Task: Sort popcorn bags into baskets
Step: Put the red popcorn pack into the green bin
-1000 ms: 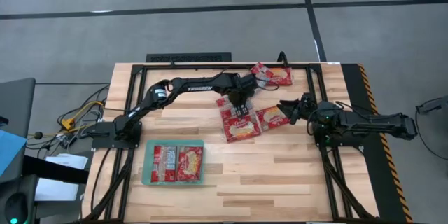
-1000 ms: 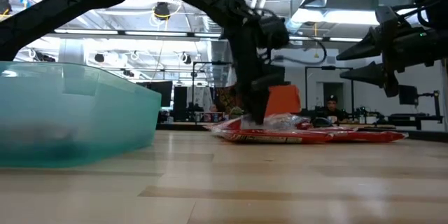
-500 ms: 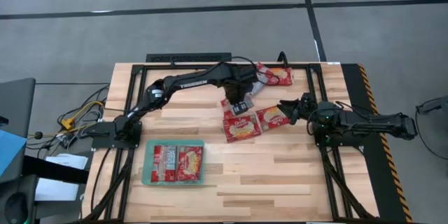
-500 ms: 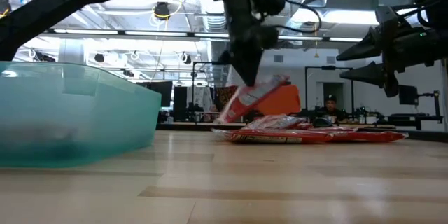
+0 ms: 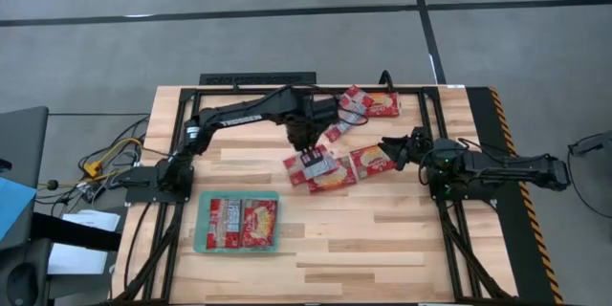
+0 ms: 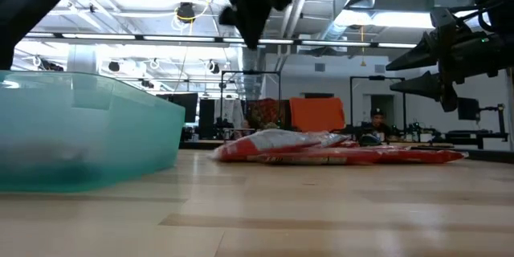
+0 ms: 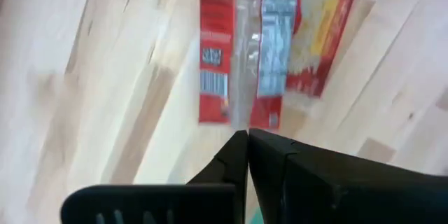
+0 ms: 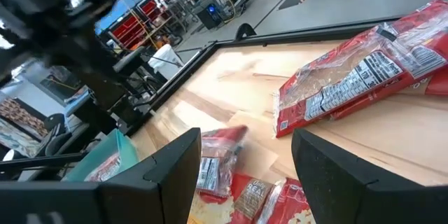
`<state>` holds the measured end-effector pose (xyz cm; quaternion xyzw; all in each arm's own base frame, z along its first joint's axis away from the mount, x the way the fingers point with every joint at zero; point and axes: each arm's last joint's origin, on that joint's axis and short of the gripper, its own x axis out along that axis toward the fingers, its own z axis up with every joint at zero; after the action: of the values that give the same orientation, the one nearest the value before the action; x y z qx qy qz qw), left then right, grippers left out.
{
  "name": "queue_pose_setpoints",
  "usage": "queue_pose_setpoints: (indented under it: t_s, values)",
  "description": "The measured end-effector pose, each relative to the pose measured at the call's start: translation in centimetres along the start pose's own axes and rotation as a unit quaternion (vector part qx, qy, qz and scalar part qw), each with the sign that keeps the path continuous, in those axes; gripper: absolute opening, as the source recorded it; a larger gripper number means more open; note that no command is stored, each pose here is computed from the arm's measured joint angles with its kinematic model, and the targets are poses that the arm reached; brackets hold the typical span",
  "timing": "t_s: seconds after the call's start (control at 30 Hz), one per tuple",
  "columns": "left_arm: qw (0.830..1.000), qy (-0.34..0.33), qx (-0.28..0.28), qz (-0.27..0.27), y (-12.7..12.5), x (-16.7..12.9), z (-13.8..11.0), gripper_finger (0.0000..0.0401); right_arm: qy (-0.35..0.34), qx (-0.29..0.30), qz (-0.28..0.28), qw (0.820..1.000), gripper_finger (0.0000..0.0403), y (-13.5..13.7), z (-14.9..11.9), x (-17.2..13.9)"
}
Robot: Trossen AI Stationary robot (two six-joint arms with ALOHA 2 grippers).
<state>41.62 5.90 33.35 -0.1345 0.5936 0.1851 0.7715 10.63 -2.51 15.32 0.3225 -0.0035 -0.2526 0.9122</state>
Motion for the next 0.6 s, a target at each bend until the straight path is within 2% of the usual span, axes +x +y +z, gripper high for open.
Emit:
queue_pose_setpoints:
  t_s: [0.1, 0.23, 0.3, 0.43, 0.6]
  values:
    - [1.0, -0.011, -0.004, 0.021, -1.1, -1.6, -1.2, 0.0, 0.0, 0.0, 0.0, 1.0, 0.0249, 0.0, 0.0, 0.0]
    - [0.993, -0.063, 0.029, 0.093, -2.6, -2.3, -1.5, 0.0008, 0.0, 0.0, 0.0, 1.0, 0.0249, 0.0, 0.0, 0.0]
    - [0.993, -0.078, 0.046, 0.075, -3.0, -1.9, -1.0, 0.0027, 0.0, 0.0, 0.0, 1.0, 0.0249, 0.0, 0.0, 0.0]
    - [0.995, -0.05, 0.074, 0.04, -2.7, 0.7, 0.3, 0.0094, 0.0, 0.001, 0.0, 1.0, 0.0249, 0.0, 0.0, 0.0]
    - [0.993, -0.024, 0.118, 0.013, -1.3, 3.0, 1.5, 0.0215, 0.002, 0.001, 0.003, 1.0, 0.0249, 0.0, 0.0, 0.0]
